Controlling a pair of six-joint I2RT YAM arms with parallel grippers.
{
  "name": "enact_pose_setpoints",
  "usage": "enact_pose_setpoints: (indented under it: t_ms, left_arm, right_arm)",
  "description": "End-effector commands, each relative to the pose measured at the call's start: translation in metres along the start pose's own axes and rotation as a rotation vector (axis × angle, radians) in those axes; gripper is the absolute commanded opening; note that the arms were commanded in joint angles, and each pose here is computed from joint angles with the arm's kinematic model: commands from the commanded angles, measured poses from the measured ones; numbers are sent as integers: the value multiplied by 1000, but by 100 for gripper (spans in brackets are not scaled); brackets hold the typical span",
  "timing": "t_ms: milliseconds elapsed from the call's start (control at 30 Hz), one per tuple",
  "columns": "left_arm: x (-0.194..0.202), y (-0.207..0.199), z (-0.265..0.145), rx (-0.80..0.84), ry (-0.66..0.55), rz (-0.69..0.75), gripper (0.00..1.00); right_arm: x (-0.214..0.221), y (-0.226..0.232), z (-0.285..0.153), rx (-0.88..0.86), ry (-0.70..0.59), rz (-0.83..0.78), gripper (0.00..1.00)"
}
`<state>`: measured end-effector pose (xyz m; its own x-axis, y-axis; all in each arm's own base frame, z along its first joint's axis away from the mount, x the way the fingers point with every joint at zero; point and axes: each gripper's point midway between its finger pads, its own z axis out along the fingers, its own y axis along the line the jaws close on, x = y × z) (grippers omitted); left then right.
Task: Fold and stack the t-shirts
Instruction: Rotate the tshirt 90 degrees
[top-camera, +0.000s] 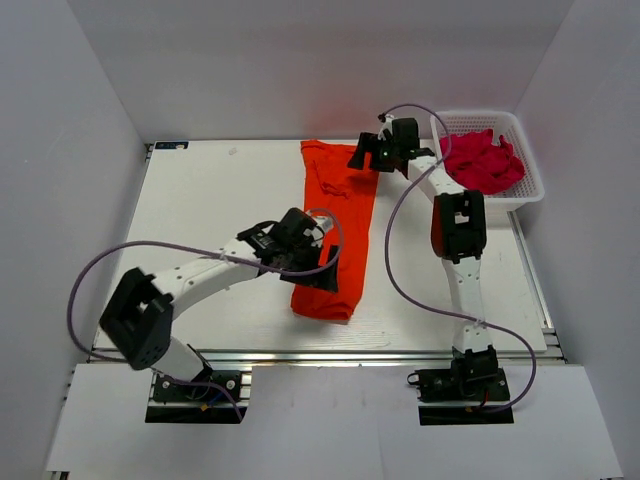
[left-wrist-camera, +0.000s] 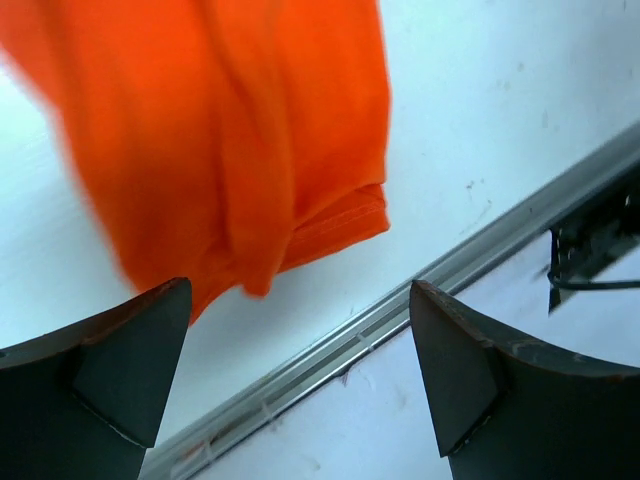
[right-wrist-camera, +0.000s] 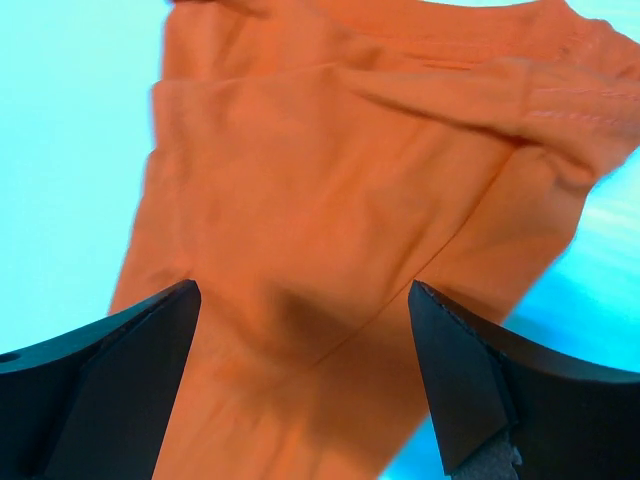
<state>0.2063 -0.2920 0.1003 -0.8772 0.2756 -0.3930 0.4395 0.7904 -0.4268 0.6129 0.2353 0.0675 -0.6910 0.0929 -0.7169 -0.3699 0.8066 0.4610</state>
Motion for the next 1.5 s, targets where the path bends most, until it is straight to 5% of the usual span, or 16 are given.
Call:
enact_pose_setpoints:
  t_ms: [0,200,233,300,400,800,1467]
  left_arm:
    - [-4,30,-42,-193,-130,-110,100]
    - [18,67,-57,-318,-221,-249,100]
    - [20,72,-58,-340,-237,-265,100]
    - [24,80,-58,-361,-240,-284,100]
    - [23,89,-54,-389,-256,-304,100]
    - [21,107,-36,-373,-220,-277,100]
    - [40,110,-38,-333,-220,-272,100]
  right_arm:
    - [-55,58,-56,-53,-88,-168,90]
    - [-26,87,-87,-11,36,-187,90]
    - [26,75,-84,1,158,-130,90]
    - [39,98,-109,-19,175,-126,90]
    - [148,99,-133,-1,367,-112,90]
    - [267,188,-194,-258,590,-140,90]
    - [291,240,-188,-361,605,-201,90]
